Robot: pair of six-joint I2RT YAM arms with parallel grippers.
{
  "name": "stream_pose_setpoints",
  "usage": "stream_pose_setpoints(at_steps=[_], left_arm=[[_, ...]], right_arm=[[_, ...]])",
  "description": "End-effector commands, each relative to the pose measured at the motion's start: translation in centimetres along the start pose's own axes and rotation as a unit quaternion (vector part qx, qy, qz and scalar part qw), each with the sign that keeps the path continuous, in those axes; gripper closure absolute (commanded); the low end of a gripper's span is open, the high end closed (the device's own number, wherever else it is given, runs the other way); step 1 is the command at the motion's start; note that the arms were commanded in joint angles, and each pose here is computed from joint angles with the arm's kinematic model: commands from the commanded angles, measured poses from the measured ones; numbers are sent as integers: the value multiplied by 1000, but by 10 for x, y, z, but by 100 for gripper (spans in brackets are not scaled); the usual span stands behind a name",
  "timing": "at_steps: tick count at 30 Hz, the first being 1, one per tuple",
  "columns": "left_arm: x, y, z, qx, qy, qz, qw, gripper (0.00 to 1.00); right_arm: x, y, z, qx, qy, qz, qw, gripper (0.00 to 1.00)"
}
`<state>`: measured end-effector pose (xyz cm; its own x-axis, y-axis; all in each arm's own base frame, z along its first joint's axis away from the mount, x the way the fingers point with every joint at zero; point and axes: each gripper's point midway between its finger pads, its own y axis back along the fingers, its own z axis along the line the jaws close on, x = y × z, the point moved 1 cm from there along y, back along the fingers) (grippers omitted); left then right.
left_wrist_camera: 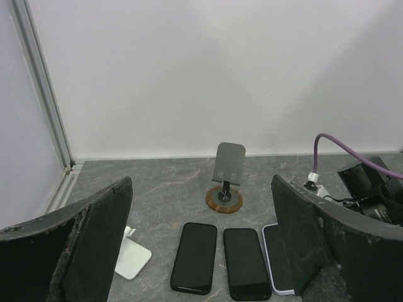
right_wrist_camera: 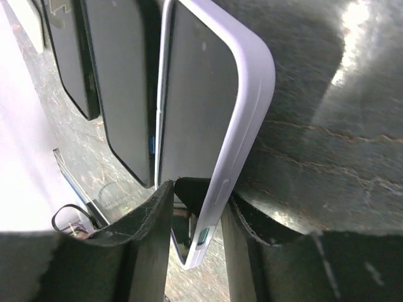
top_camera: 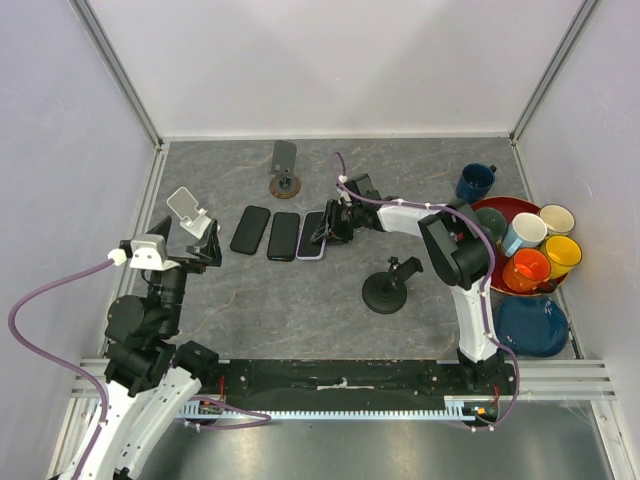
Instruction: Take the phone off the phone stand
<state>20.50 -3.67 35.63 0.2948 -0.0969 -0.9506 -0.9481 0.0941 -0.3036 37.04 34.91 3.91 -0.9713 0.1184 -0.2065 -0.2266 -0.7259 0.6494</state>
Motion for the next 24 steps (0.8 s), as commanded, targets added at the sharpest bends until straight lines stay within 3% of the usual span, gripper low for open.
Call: stream_pose_setpoints(at_steps=[1,9,19,24], left_arm=[[-11,0,4,-14,20,-23,999,3],[-8,-2,3,-13,18,-18,1000,3],[-8,0,21,-67,23,-18,997,3],[-7,1,27,-89,24,-15,996,1]], right_arm=[[-2,-2,-7,-2,7,-12,1000,57],[1,13,-24,36,26,-19,999,41],[-14,47,-67,161,76,-51,983,4],[-42,88,-75,216,98,-103,966,2]])
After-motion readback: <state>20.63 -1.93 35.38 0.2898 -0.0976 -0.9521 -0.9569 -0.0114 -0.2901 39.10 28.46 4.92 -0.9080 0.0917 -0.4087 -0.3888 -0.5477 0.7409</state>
